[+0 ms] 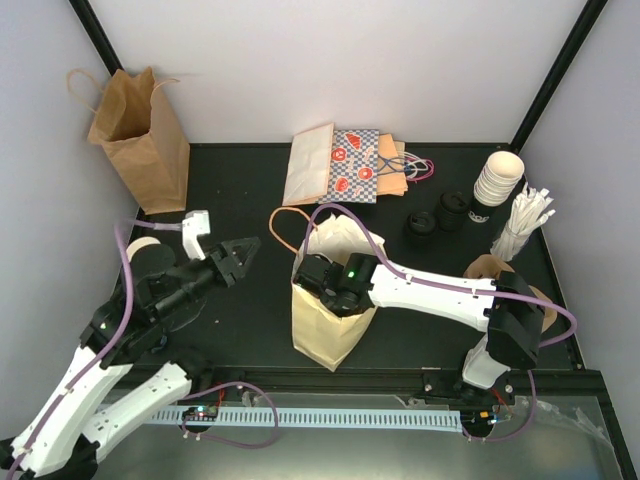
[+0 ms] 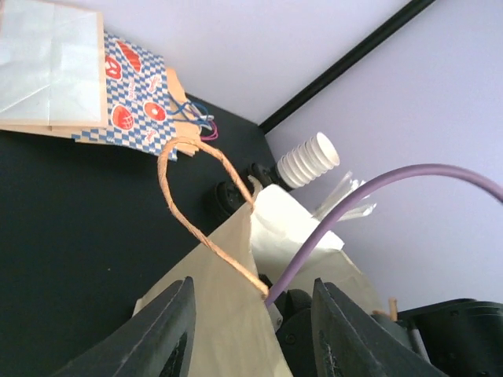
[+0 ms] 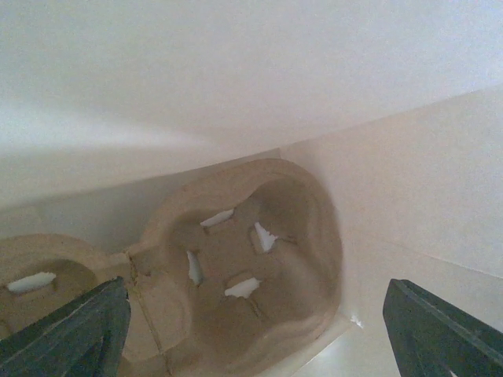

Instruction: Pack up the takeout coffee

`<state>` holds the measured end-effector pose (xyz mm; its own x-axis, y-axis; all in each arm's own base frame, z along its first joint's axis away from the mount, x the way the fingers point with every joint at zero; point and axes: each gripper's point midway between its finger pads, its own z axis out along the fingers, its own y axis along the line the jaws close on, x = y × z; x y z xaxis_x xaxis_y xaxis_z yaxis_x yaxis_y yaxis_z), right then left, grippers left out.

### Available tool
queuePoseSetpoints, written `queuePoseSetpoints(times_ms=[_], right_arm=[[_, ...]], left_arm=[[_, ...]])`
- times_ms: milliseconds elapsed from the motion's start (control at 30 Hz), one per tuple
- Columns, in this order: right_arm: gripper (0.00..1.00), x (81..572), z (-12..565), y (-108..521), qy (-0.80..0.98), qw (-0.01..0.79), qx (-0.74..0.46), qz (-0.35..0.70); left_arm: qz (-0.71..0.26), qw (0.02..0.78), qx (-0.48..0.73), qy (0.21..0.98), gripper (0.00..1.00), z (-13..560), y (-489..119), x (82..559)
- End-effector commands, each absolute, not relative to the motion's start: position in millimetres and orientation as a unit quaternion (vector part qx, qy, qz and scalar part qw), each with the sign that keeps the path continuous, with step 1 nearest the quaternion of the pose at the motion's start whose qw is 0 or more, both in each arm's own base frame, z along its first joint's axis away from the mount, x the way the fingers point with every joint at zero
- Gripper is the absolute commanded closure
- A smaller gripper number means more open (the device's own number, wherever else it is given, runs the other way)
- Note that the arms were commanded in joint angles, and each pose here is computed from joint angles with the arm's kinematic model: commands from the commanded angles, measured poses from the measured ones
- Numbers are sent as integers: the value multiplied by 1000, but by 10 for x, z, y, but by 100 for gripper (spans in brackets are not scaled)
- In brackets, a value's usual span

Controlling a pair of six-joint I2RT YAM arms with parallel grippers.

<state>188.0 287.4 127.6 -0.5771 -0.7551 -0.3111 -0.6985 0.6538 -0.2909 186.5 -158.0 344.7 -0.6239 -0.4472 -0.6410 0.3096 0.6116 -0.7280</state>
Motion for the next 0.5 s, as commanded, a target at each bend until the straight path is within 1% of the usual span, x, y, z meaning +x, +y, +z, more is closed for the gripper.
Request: queuePoseSetpoints(times_ms=[0, 33, 100, 167, 200, 300, 467], right_arm=[[9, 1911, 1272, 2919, 880, 219, -415, -75], [10, 1913, 1276, 2918, 879, 219, -416, -76], [10, 1918, 1284, 2923, 879, 221, -416, -77], [10, 1919, 1283, 2916, 879, 220, -415, -78], [10, 1918, 1283, 2915, 879, 220, -415, -78], [9, 1912, 1277, 2901, 880, 219, -414, -78], [9, 1912, 1273, 2891, 879, 219, -415, -81]], left_arm=[[-451, 439, -85, 772, 56, 3543, -1463, 1849], [-462, 431, -85, 770, 53, 3544, -1504, 1848], [-482, 413, -92, 767, 41, 3511, -1586, 1865], [-497, 398, -112, 762, 32, 3463, -1630, 1908], [-508, 389, -122, 759, 30, 3441, -1659, 1927], [-539, 376, -119, 744, 30, 3469, -1782, 1965], [-548, 350, -111, 751, 30, 3420, -1946, 2047]])
